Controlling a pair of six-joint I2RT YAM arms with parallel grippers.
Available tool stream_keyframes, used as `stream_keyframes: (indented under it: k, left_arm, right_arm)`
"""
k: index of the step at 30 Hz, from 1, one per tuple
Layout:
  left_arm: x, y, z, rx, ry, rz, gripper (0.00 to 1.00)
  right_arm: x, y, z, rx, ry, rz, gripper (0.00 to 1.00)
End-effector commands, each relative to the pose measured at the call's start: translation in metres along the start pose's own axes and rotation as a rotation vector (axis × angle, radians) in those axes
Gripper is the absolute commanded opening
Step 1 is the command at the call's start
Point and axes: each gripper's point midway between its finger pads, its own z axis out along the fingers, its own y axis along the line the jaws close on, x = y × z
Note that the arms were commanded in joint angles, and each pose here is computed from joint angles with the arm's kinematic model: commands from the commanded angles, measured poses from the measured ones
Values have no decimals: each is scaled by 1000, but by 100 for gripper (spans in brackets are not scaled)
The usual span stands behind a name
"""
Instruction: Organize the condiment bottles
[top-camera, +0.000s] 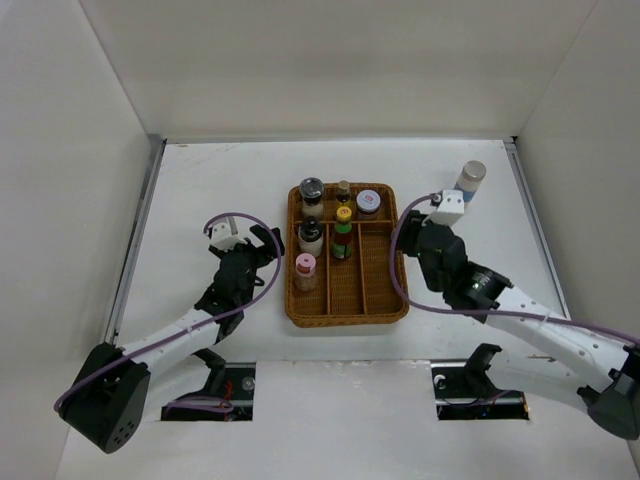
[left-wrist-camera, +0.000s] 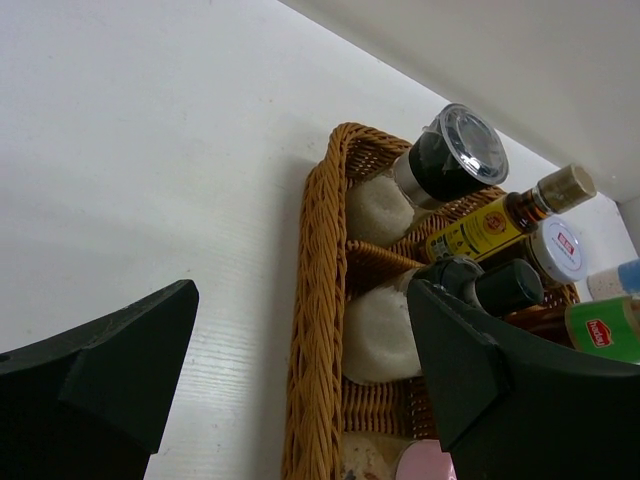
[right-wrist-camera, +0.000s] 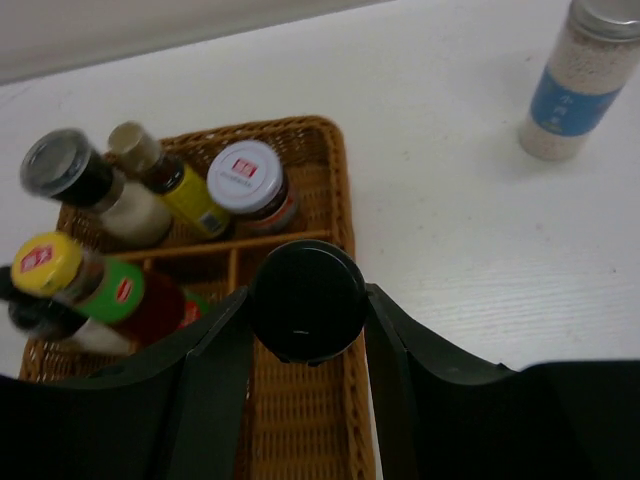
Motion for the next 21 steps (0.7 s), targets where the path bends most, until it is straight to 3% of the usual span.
stream_keyframes:
  k: [1, 8, 21]
  left_arm:
    - [-8, -5, 3, 20, -31, -33, 86]
    - [-12, -4, 3, 18, -41, -47, 86]
    - [-10, 0, 4, 10, -37, -42, 87]
  right_arm:
    - [11, 17, -24, -55, 32, -43, 32]
    - [53, 100, -55, -303, 122, -95, 33]
    - [115, 153, -43, -407, 154, -118, 33]
